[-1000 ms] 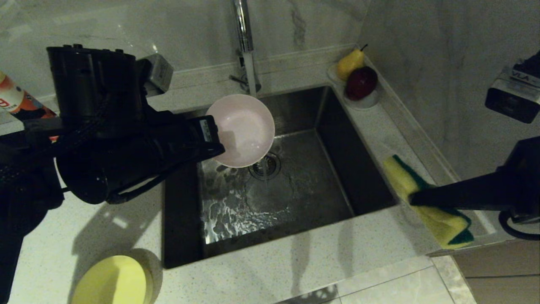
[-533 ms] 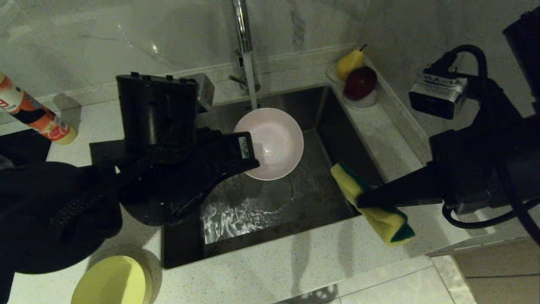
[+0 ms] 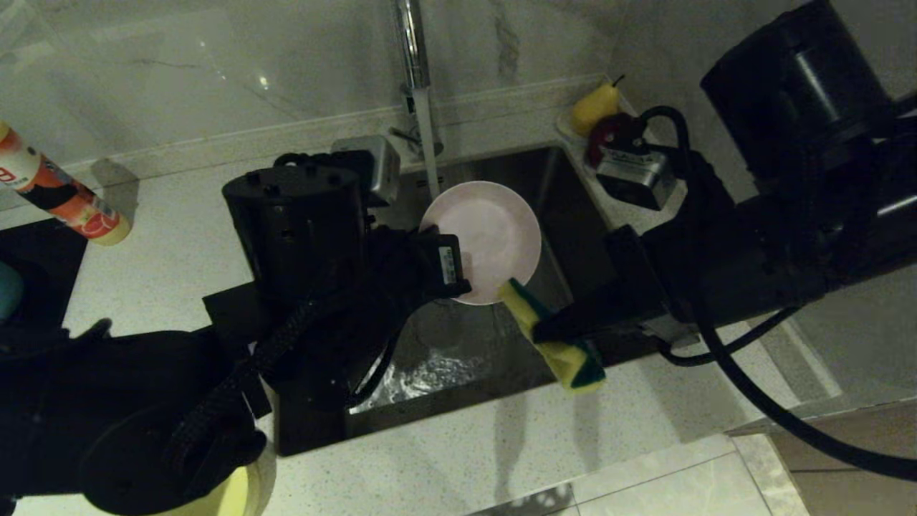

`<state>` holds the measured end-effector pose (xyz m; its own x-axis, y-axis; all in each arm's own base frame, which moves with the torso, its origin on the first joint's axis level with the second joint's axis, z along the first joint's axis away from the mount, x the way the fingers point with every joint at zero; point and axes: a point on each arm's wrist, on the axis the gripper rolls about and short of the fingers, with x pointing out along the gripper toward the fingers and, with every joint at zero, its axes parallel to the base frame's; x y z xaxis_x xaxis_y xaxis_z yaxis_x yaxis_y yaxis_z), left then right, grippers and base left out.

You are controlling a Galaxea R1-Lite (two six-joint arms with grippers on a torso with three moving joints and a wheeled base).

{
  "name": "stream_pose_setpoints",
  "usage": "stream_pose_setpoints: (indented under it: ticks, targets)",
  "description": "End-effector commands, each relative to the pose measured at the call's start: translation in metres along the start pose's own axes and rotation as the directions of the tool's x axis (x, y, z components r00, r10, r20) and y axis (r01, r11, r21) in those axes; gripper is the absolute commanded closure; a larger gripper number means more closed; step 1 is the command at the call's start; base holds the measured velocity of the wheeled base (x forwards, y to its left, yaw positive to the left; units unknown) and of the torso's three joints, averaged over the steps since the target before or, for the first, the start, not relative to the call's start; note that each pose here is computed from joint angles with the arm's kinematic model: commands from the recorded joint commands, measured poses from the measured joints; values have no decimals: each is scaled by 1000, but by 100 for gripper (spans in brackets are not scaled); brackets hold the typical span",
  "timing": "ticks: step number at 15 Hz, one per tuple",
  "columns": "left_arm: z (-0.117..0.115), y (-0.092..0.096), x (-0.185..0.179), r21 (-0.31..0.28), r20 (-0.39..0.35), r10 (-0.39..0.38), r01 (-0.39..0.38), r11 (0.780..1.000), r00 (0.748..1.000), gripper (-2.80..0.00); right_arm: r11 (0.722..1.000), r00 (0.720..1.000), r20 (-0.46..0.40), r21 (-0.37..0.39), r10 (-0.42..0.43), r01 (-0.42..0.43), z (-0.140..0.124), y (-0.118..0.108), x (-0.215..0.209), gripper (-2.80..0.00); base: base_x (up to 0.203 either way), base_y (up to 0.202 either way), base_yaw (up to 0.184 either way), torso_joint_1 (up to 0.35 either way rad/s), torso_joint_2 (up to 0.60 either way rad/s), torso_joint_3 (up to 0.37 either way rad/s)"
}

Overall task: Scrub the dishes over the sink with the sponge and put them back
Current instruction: Wipe the bowl

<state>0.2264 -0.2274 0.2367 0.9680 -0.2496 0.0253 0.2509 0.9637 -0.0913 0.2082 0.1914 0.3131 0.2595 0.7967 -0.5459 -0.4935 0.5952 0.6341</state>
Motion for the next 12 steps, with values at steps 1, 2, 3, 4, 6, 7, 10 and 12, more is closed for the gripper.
stream_pose_setpoints:
  ticks: [1,2,3,4,6,7,10,12]
  targets:
    - [-4,-5,-4,6,60,-18,17,1000,998,0,1000,1000,-14,10,-8,8,11,-3,18,0,0,0,0,0,0,0]
    - [-7,-6,-4,18,61,-23,22,1000,998,0,1000,1000,-2,4,-3,3,15,-1,17,0,0,0,0,0,0,0]
    - [-9,-6,-3,15,58,-22,21,1000,998,0,1000,1000,5,0,1,-1,18,1,18,0,0,0,0,0,0,0]
    - [-11,-5,-4,16,52,-25,24,1000,998,0,1000,1000,2,3,0,0,21,1,20,0,0,0,0,0,0,0]
    - [-16,-4,-5,31,36,-25,24,999,999,0,1000,1000,-8,10,-7,7,26,2,25,0,0,0,0,0,0,0]
    - [-18,-5,-7,33,30,-28,27,999,999,0,1000,1000,-2,7,-5,5,28,3,25,0,0,0,0,0,0,0]
    - [-16,-4,-8,17,66,-29,28,999,997,0,999,998,45,3,-42,42,35,2,23,0,0,0,0,0,0,0]
    - [-15,-5,-8,8,80,-32,31,999,996,0,998,996,65,11,-63,62,40,-2,22,0,0,0,0,0,0,0]
